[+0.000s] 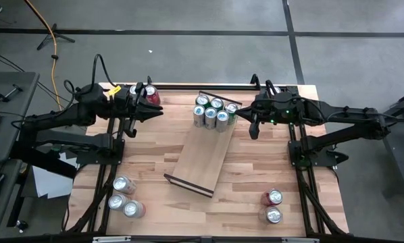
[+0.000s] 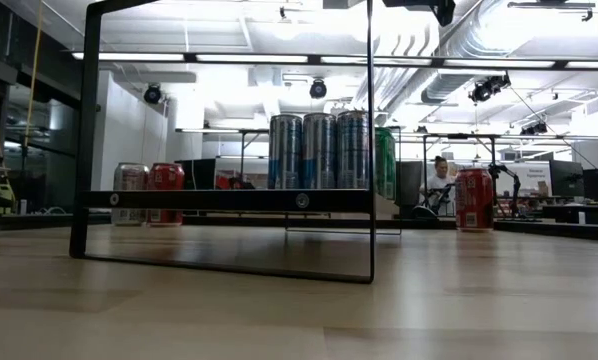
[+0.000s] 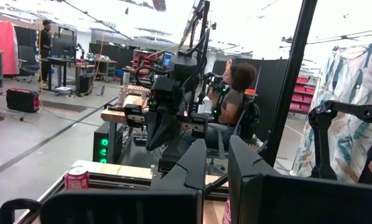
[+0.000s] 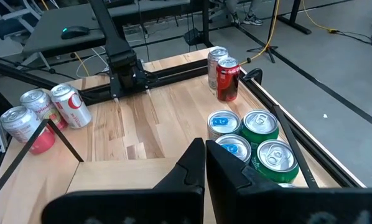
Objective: Place canned beverage on shelf
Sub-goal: Put the top left red soda can on the shelf
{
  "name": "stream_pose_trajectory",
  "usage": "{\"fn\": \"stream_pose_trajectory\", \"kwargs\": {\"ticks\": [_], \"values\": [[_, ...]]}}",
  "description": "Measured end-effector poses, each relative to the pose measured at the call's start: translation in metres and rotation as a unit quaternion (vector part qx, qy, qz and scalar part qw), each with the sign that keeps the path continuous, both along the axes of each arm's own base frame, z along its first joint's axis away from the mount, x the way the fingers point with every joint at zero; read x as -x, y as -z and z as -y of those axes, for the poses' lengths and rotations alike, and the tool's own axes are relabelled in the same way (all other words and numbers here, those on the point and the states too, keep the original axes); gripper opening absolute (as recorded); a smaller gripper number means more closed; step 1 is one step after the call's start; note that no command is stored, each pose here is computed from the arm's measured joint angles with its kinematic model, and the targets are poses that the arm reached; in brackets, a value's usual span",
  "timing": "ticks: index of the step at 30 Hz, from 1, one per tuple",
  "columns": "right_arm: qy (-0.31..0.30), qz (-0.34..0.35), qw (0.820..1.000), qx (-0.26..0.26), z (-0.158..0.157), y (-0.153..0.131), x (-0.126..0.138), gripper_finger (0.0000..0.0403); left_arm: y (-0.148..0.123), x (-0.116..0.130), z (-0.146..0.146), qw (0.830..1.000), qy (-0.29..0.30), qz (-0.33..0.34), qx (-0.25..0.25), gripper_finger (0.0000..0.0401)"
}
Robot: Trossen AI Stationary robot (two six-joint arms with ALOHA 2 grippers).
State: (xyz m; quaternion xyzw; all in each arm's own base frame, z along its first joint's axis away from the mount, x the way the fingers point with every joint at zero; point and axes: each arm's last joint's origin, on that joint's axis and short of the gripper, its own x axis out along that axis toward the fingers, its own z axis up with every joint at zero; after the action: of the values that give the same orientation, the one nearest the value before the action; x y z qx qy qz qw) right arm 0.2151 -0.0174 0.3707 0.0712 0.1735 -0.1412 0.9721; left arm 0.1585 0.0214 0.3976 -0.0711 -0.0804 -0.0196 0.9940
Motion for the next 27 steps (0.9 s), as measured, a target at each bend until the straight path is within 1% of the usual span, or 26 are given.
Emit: {"fn": "stream_pose_trajectory", "kwargs": {"ticks": [7, 13, 16, 19, 21, 27], "values": [[0.000, 0.000, 1.000, 0.000, 0.0000, 0.0000, 0.0000, 0.0000, 0.0000, 0.0000, -0.0001, 1.000, -0.004, 0.000, -0.012, 0.0000], [0.000, 0.000, 1.000, 0.000, 0.0000, 0.0000, 0.0000, 0.0000, 0.0000, 0.0001, -0.0028, 0.999, -0.049, 0.001, -0.006, 0.0002], [0.000, 0.000, 1.000, 0.000, 0.0000, 0.0000, 0.0000, 0.0000, 0.0000, 0.0002, -0.0039, 0.998, -0.070, 0.001, -0.003, 0.0012], [0.000, 0.000, 1.000, 0.000, 0.0000, 0.0000, 0.0000, 0.0000, 0.0000, 0.0004, -0.0053, 0.995, -0.095, 0.000, -0.011, 0.0034], [0.000, 0.000, 1.000, 0.000, 0.0000, 0.0000, 0.0000, 0.0000, 0.0004, 0.0001, -0.0062, 0.994, -0.109, -0.002, -0.010, 0.0057], [0.001, 0.001, 1.000, -0.001, 0.0000, 0.0000, 0.0000, 0.0000, 0.0017, -0.0019, -0.0094, 0.987, -0.158, -0.008, -0.014, 0.0155]]}}
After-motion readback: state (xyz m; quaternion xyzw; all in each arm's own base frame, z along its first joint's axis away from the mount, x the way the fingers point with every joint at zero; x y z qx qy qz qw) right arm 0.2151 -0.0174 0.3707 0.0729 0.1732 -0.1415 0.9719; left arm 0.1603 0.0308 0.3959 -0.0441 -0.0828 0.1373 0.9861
